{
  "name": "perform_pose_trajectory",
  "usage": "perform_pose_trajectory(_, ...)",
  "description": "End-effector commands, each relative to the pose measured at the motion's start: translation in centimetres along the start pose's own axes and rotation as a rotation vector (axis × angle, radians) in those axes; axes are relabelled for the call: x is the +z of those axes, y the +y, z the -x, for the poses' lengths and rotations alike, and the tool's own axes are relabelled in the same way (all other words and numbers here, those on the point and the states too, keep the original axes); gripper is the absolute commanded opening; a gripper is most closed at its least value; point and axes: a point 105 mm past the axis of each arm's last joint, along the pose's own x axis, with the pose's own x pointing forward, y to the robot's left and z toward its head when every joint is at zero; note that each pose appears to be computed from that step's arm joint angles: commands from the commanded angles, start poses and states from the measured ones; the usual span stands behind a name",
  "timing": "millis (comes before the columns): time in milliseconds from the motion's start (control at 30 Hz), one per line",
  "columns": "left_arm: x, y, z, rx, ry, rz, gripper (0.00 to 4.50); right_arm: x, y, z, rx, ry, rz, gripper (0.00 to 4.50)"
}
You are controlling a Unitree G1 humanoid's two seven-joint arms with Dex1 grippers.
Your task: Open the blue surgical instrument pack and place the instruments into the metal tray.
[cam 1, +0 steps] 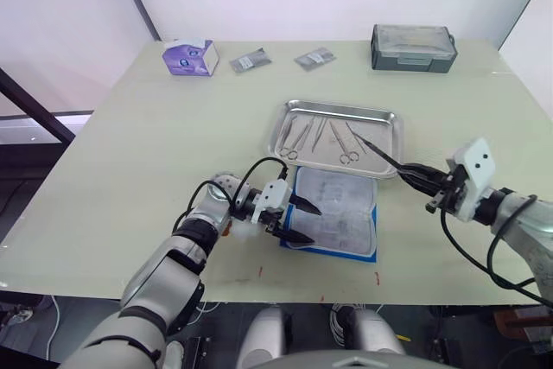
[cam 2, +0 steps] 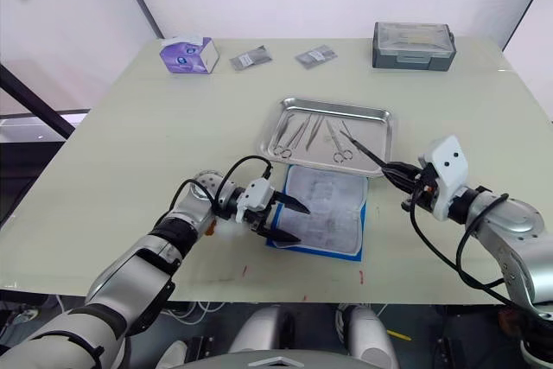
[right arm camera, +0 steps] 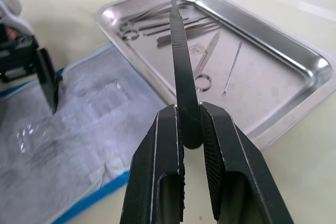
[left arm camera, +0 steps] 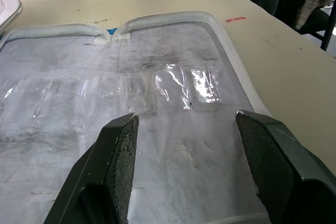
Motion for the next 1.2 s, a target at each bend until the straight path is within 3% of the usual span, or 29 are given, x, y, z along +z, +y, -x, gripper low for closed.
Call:
perform_pose_trajectory(33,-3.7,-3.6,-1.3,-0.108,0.052,0.171,3.11,0.6,-1.5,-1.2,-0.106,-0.007,-0.004,0.0)
perform_pose_trajectory(567,-3.7,-3.6,-1.1,-0.094,0.046,0.174,3.11,0.5,-4.9,-8.7,-0.387,0.059,-0.159,0.0)
perform_pose_trajectory(833,-3.7,-3.6,-1.0,-0.089,0.043,0.174,3.11,-1.1,-4.8,-11.4,-0.413,0.127,-0.183,0.0)
perform_pose_trajectory(1100,-3.8,-3.7,-0.9,-0.083,0.043,0.176,3.11,-1.9,-4.6,-11.8,-0.41,0.149,-0.22,0.0)
perform_pose_trajectory(1133,-3.8,-3.7,-0.9,-0.083,0.043,0.176,3.11,-1.9,-4.6,-11.8,-0.41,0.145,-0.223,0.8)
perform_pose_trajectory(1200,-3.8,-3.7,-0.9,-0.083,0.042,0.176,3.11,-1.6,-4.6,-11.8,-0.404,0.132,-0.225,1.54)
